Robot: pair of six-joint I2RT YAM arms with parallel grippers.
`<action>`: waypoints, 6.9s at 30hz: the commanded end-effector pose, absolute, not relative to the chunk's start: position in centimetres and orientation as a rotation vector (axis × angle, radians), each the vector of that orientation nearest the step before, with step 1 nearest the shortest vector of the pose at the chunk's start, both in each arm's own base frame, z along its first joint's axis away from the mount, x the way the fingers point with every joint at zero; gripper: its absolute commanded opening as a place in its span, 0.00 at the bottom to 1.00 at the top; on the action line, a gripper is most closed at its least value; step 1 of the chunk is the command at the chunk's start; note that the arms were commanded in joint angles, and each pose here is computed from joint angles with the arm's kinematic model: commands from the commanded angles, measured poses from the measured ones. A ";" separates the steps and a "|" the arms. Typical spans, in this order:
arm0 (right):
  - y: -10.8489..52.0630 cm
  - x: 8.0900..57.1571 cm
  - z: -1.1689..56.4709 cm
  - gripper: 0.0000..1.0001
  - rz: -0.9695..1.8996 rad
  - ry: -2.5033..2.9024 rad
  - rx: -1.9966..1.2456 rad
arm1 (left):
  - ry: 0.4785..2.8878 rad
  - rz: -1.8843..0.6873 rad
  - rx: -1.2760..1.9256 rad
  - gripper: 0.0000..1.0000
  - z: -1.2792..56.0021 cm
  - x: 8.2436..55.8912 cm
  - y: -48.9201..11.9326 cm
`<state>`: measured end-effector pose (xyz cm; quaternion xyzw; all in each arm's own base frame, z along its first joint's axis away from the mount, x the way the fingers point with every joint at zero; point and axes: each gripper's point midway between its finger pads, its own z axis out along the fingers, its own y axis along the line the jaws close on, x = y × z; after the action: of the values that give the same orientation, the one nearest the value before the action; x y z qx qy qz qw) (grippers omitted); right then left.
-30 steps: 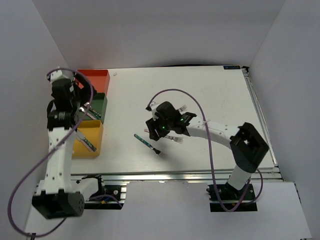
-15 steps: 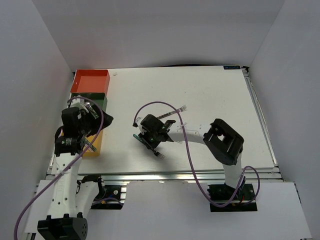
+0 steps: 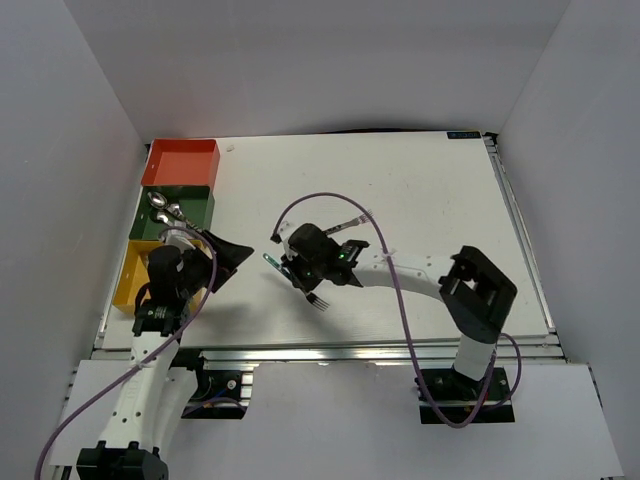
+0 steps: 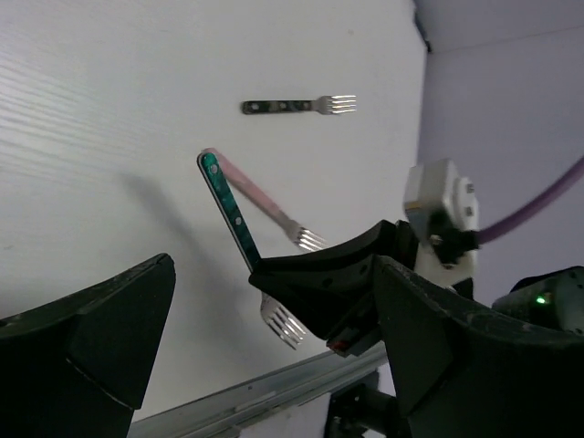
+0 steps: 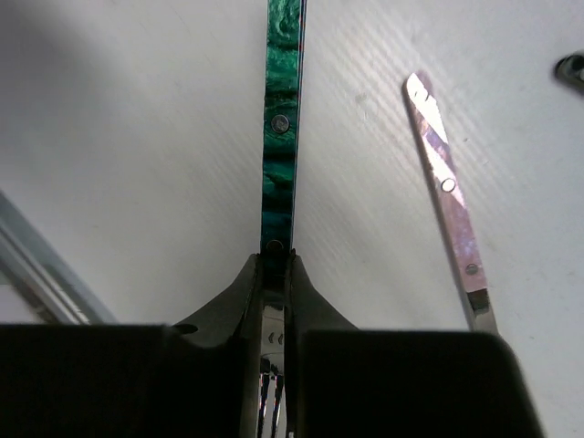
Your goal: Sort the eating utensils into containers
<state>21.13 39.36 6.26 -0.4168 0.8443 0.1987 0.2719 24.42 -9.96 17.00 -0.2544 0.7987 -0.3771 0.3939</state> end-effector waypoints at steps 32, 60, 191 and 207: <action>36.0 24.4 19.7 0.89 0.862 2.108 -0.615 | 1.942 -0.412 -0.611 0.00 24.8 34.5 -5.9; 27.6 21.0 14.4 0.89 0.941 2.184 -0.604 | 1.572 0.379 -0.679 0.00 31.0 63.6 13.2; 33.4 23.9 18.5 0.89 0.796 2.113 -0.561 | 2.072 -0.229 -0.484 0.00 23.7 36.4 -7.5; 25.4 20.6 14.9 0.89 0.809 2.182 -0.510 | 1.704 0.156 -0.756 0.00 34.2 59.1 13.7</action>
<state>21.42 25.26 14.77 -0.1904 0.8572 0.2967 0.3754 59.50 13.48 28.10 -0.3331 0.7734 0.0756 0.5340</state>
